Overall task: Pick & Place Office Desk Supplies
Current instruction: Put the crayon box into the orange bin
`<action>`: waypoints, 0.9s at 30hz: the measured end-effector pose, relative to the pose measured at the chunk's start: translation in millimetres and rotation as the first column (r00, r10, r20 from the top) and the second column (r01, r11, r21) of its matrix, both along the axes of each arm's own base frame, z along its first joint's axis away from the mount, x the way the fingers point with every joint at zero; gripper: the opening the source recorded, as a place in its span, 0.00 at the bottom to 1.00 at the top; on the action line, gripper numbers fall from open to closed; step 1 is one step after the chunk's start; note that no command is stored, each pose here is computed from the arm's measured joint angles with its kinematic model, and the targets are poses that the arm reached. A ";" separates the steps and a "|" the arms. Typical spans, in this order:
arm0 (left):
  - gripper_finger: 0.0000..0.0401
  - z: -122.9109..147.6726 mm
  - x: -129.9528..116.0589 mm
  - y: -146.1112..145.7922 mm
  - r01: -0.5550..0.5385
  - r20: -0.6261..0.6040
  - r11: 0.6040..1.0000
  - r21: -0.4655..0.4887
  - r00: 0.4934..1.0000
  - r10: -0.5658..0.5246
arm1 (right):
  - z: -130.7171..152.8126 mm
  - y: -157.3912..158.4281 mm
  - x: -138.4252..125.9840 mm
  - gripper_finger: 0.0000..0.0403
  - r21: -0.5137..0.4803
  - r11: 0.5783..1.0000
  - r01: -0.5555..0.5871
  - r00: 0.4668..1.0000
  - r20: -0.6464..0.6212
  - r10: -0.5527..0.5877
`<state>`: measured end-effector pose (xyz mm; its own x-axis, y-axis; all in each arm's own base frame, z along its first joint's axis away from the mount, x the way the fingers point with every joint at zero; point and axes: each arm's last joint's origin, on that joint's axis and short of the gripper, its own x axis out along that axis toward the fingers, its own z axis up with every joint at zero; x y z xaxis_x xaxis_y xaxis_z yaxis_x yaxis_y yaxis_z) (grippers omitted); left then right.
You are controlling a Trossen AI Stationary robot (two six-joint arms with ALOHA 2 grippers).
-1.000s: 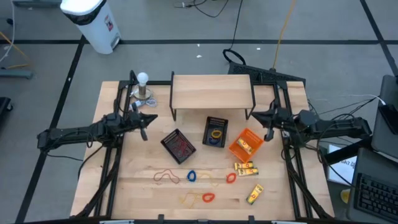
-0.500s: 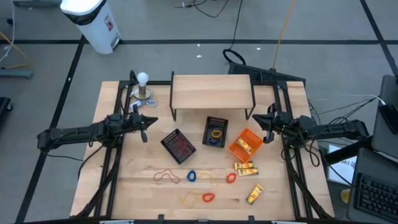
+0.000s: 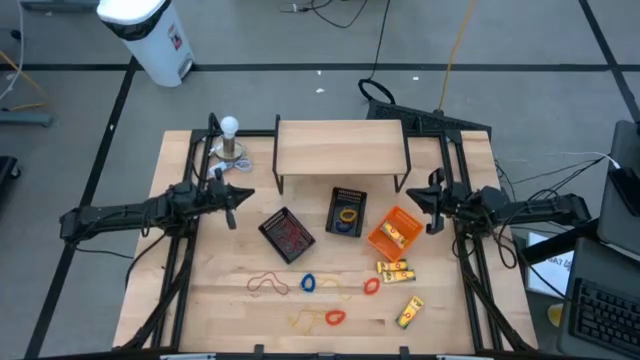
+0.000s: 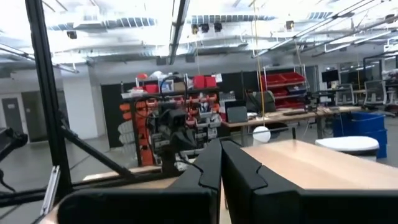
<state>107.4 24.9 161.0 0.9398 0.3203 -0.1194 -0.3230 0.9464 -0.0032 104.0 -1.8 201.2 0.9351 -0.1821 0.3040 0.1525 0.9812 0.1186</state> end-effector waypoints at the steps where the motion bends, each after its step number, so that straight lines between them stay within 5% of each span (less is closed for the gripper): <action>1: 0.01 0.0 0.0 0.0 -0.001 0.002 1.000 -0.006 1.000 0.001 | -0.5 0.0 0.2 0.00 0.002 1.000 -0.001 1.000 -0.005 0.001; 24: 0.01 -0.6 0.3 -1.3 0.037 0.023 0.995 -0.089 0.999 -0.035 | -10.3 0.0 3.0 0.04 0.036 0.999 -0.002 0.995 -0.104 0.006; 27: 0.01 -0.6 0.3 -1.3 0.037 0.023 0.995 -0.089 0.999 -0.035 | -17.8 0.5 6.1 0.08 0.061 0.998 -0.007 0.980 -0.196 0.018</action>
<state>107.8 23.6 160.4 0.9532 0.2748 -0.1256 -0.2873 0.9531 -0.0950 110.1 -1.2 183.3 0.9778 -0.1823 0.1034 0.1663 0.9751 0.1464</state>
